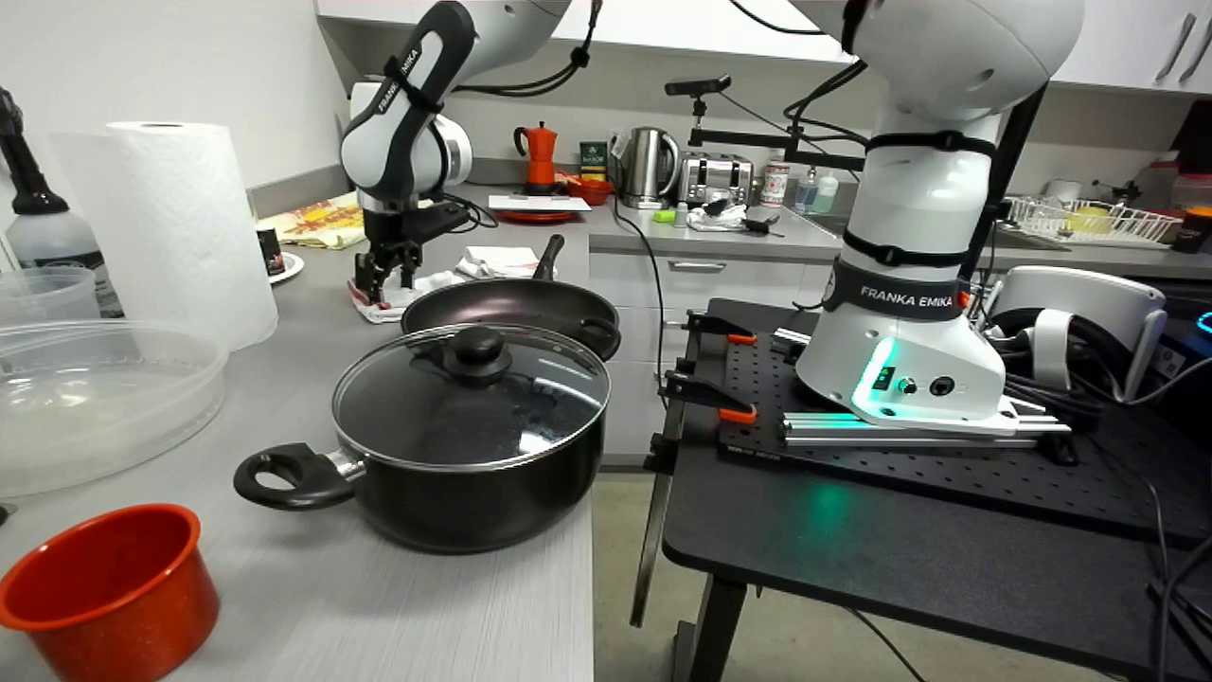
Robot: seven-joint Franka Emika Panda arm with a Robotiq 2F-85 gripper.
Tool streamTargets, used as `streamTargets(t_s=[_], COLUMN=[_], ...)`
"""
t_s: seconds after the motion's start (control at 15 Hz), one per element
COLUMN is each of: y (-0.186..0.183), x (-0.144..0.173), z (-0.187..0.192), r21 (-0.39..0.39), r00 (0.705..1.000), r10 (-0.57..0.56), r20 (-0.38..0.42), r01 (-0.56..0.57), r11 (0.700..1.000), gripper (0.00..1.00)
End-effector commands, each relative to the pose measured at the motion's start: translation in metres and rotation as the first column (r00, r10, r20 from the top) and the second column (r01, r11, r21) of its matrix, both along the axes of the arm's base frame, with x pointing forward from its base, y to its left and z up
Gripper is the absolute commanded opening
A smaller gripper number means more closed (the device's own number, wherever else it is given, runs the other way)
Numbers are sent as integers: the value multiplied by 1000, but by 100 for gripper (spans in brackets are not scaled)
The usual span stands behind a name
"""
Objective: Pick up the kitchen towel from the counter and wipe the pan
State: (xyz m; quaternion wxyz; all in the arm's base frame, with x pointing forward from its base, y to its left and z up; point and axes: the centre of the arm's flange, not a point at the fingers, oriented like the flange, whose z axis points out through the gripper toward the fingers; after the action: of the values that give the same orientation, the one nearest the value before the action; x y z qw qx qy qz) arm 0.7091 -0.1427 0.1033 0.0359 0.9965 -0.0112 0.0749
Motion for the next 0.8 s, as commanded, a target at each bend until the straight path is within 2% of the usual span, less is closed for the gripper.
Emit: streamTargets(t_s=[0.0, 0.27, 0.47, 0.53, 0.6, 0.67, 0.73], y=[7, 8, -2, -2, -2, 1, 4], x=[-3, -2, -4, -5, -7, -5, -3], z=[-2, 0, 10, 13, 17, 28, 39], r21=[-11, -9, -73, -69, -56, -37, -25], r00=[1000, 1000, 1000, 1000, 1000, 1000, 1000], r10=[-9, -10, 27, 30, 29, 23, 22], r20=[-5, 1, -16, -9, 0, 5, 17], r01=[9, 10, -28, -31, -29, -23, -22], r11=[1000, 1000, 997, 997, 998, 999, 999], gripper=[50, 21, 1, 4, 1, 4, 3])
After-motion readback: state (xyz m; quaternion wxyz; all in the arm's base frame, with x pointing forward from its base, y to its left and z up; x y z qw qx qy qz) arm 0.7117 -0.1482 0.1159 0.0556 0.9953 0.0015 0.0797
